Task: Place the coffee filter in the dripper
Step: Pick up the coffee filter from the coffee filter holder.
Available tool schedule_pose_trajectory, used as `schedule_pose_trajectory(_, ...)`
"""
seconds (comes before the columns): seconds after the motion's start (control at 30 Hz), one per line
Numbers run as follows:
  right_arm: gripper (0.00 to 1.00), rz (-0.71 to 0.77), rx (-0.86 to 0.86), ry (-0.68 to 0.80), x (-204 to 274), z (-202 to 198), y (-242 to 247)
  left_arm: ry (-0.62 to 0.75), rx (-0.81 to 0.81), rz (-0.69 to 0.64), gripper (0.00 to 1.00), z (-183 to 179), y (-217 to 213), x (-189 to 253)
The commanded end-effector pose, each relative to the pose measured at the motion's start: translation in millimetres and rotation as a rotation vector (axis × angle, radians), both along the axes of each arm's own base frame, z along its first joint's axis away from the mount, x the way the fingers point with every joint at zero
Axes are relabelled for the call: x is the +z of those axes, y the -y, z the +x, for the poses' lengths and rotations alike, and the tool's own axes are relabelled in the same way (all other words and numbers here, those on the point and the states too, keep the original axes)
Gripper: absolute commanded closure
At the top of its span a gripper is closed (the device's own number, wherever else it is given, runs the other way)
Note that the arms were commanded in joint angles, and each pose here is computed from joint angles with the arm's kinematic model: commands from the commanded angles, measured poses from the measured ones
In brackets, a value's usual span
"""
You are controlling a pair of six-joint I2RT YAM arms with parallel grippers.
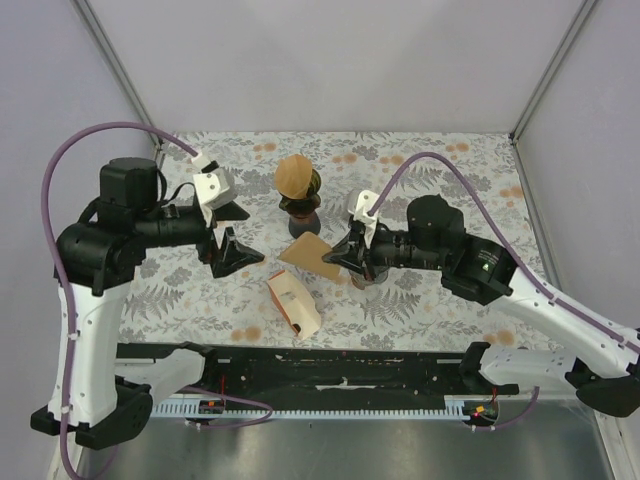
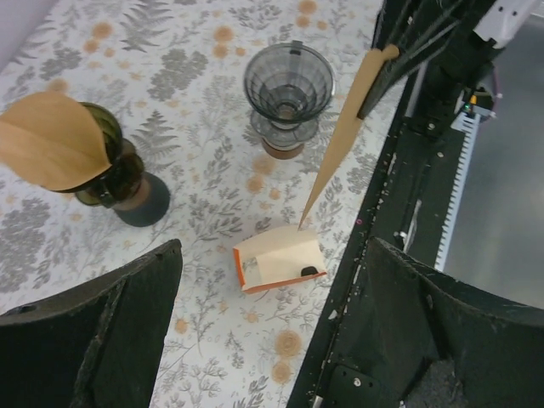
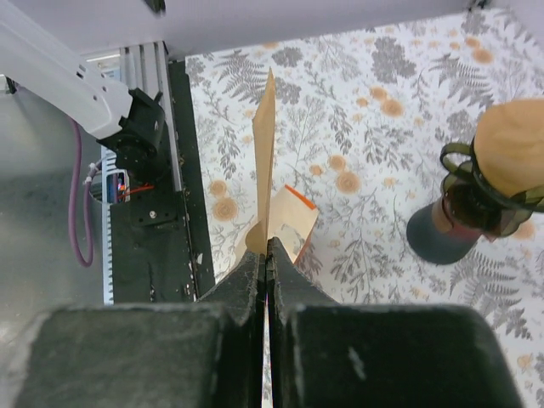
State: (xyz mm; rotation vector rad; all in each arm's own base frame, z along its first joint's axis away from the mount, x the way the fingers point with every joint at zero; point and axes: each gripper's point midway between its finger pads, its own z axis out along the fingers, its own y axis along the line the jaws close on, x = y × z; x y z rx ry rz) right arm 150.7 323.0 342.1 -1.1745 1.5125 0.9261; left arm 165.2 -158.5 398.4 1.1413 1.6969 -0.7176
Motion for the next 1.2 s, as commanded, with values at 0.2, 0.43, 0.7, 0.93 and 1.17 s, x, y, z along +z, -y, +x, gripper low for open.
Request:
schedule_pose_trajectory(0.2,1.00,0.088,0.143,0.076,50.7,1.0,-16.0,-0.106,-0.171,-0.044,0.14,4.3,34.4,-31.8)
schedule_pose_trajectory(0.43,1.00,0.082,0.125,0.069,49.5,14.8,-17.4,-0.204,-0.303,-0.081,0.65,-9.9,58.5,-46.3)
schedule_pose_trajectory(0.7,0.91,0.052,0.054,0.062,36.0,36.6,-11.8,-0.227,-0.271,-0.063,0.98,-4.4,60.8,-53.8)
schedule_pose_trajectory(0.93,0.25,0.069,-0.154,0.070,43.4,65.7,19.8,-0.020,0.150,0.113,0.98,69.3,21.1,-48.5)
schedule_pose_trajectory(1.17,0.18,0.118,-0.284,0.030,57.0,75.1,36.2,0.507,0.479,0.444,0.98,121.1,-66.2,21.0)
